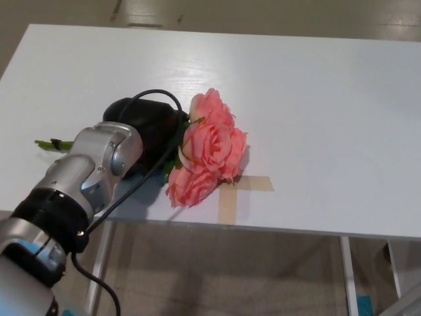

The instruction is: Use the left hand to pick up the rose and passes it to a human.

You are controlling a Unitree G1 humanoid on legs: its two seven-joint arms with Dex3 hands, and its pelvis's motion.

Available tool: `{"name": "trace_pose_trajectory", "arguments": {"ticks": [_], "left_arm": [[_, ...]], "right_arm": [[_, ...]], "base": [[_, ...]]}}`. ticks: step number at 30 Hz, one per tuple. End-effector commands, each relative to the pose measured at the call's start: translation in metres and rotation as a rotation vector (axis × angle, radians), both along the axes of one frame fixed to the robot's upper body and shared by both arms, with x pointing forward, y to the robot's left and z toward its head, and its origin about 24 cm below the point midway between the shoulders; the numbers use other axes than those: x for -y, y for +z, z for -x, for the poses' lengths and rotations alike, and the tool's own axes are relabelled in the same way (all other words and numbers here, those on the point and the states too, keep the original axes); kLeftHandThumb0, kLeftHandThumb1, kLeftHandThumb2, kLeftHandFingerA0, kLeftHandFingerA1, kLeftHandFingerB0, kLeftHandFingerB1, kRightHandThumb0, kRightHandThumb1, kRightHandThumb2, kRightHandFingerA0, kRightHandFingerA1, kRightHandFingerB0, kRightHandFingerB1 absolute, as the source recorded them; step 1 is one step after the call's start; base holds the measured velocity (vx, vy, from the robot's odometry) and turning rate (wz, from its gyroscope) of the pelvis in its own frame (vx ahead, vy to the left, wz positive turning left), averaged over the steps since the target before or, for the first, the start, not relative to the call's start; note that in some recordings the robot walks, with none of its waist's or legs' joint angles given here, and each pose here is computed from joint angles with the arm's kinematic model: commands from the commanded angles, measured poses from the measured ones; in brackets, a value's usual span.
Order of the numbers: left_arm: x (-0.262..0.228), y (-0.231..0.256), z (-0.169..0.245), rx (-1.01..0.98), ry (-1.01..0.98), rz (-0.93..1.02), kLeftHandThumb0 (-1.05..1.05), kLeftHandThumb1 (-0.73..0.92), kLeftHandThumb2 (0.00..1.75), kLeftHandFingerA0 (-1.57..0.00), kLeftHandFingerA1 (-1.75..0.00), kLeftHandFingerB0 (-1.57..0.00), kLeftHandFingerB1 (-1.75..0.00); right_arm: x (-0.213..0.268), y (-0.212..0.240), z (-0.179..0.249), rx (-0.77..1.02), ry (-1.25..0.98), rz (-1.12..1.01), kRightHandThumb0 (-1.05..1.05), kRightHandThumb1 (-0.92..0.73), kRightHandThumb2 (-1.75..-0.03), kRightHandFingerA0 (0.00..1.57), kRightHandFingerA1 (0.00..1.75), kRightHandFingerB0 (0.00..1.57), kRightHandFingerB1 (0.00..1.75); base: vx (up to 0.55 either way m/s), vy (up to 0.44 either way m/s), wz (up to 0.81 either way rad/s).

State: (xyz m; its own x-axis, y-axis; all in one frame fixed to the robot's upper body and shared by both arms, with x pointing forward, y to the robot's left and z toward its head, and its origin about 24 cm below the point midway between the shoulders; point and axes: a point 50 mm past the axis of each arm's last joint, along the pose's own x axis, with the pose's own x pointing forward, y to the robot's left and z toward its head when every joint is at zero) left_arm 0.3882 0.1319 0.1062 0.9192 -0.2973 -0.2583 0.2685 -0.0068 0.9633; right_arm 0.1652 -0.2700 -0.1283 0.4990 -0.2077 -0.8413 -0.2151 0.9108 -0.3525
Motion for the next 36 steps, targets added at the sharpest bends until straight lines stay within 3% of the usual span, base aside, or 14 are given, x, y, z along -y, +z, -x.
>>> {"name": "trace_pose_trajectory", "arguments": {"ticks": [1, 4, 7, 8, 10, 12, 13, 14, 19, 20, 27, 29, 35, 36], "left_arm": [[-0.007, 0.0, 0.003, 0.034, -0.01, 0.014, -0.2, 0.68, 0.61, -0.75, -1.29, -0.56, -0.42], [-0.007, 0.016, 0.002, 0.106, -0.033, 0.057, -0.28, 0.61, 0.71, -0.82, -1.2, -0.54, -0.48], [-0.007, 0.023, 0.002, 0.137, -0.04, 0.079, -0.19, 0.67, 0.6, -0.81, -1.24, -0.58, -0.42], [-0.007, 0.048, 0.002, 0.23, -0.07, 0.168, -0.21, 0.74, 0.63, -0.85, -1.28, -0.87, -0.58], [-0.006, 0.065, 0.003, 0.28, -0.096, 0.24, -0.18, 0.74, 0.65, -0.77, -1.5, -0.81, -0.95], [-0.006, 0.073, 0.005, 0.302, -0.108, 0.274, -0.18, 0.74, 0.65, -0.77, -1.5, -0.81, -0.95], [-0.007, 0.085, 0.005, 0.326, -0.118, 0.334, -0.3, 0.61, 0.83, -0.95, -1.36, -0.84, -0.75], [-0.008, 0.093, 0.006, 0.341, -0.125, 0.375, -0.16, 0.76, 0.64, -0.74, -1.58, -0.84, -0.85], [-0.01, 0.1, 0.008, 0.358, -0.135, 0.431, -0.15, 0.78, 0.64, -0.74, -1.59, -0.87, -0.76], [-0.011, 0.106, 0.01, 0.359, -0.145, 0.538, -0.16, 0.82, 0.64, -0.71, -1.6, -0.68, -1.21], [-0.012, 0.107, 0.01, 0.286, -0.125, 0.701, -0.16, 0.82, 0.66, -0.66, -1.54, -0.73, -1.1], [-0.014, 0.105, 0.008, 0.111, -0.105, 0.976, -0.18, 0.82, 0.67, -0.66, -1.5, -0.79, -0.97], [-0.007, 0.107, 0.007, -0.082, -0.099, 1.257, -0.19, 0.84, 0.64, -0.81, -1.43, -0.78, -1.03], [-0.004, 0.108, 0.006, -0.141, -0.087, 1.335, -0.19, 0.82, 0.67, -0.89, -1.39, -0.83, -0.91]], "right_arm": [[0.003, -0.002, 0.007, -0.033, 0.004, 0.01, -0.41, -0.63, -0.59, 0.66, 0.47, 0.55, 0.41], [0.002, -0.002, 0.007, -0.031, -0.001, 0.007, -0.41, -0.63, -0.59, 0.66, 0.47, 0.55, 0.41], [0.002, -0.002, 0.007, -0.031, -0.004, 0.007, -0.41, -0.63, -0.59, 0.66, 0.47, 0.55, 0.41], [0.002, -0.003, 0.008, -0.03, -0.003, 0.005, -0.41, -0.63, -0.59, 0.66, 0.47, 0.55, 0.41], [0.002, -0.002, 0.007, -0.029, -0.006, 0.006, -0.41, -0.63, -0.59, 0.66, 0.47, 0.55, 0.41], [0.002, -0.003, 0.007, -0.03, -0.008, 0.006, -0.41, -0.63, -0.59, 0.66, 0.47, 0.55, 0.41], [0.003, -0.003, 0.008, -0.032, -0.007, 0.006, -0.41, -0.63, -0.59, 0.66, 0.47, 0.55, 0.41], [0.003, -0.003, 0.008, -0.035, -0.006, 0.007, -0.41, -0.63, -0.59, 0.66, 0.47, 0.55, 0.41], [0.003, -0.003, 0.009, -0.038, -0.001, 0.007, -0.41, -0.63, -0.59, 0.66, 0.47, 0.55, 0.41], [0.003, -0.004, 0.011, -0.046, 0.006, 0.007, -0.41, -0.64, -0.59, 0.66, 0.47, 0.56, 0.42], [0.002, -0.004, 0.011, -0.052, 0.015, 0.007, -0.41, -0.64, -0.59, 0.66, 0.46, 0.56, 0.42], [0.001, -0.005, 0.011, -0.056, 0.02, 0.009, -0.41, -0.64, -0.59, 0.67, 0.46, 0.56, 0.42], [0.0, -0.005, 0.011, -0.056, 0.02, 0.008, -0.41, -0.64, -0.59, 0.67, 0.46, 0.55, 0.42], [-0.001, -0.004, 0.009, -0.05, 0.019, 0.005, -0.41, -0.64, -0.59, 0.67, 0.46, 0.55, 0.41]], "base": [[0.0, 0.0, 0.0], [0.0, 0.0, 0.0], [0.0, 0.0, 0.0], [0.0, 0.0, 0.0], [0.0, 0.0, 0.0], [0.0, 0.0, 0.0], [0.0, 0.0, 0.0], [0.0, 0.0, 0.0], [0.0, 0.0, 0.0], [0.0, 0.0, 0.0], [0.0, 0.0, 0.0], [0.0, 0.0, 0.0], [0.0, 0.0, 0.0], [0.0, 0.0, 0.0]]}}
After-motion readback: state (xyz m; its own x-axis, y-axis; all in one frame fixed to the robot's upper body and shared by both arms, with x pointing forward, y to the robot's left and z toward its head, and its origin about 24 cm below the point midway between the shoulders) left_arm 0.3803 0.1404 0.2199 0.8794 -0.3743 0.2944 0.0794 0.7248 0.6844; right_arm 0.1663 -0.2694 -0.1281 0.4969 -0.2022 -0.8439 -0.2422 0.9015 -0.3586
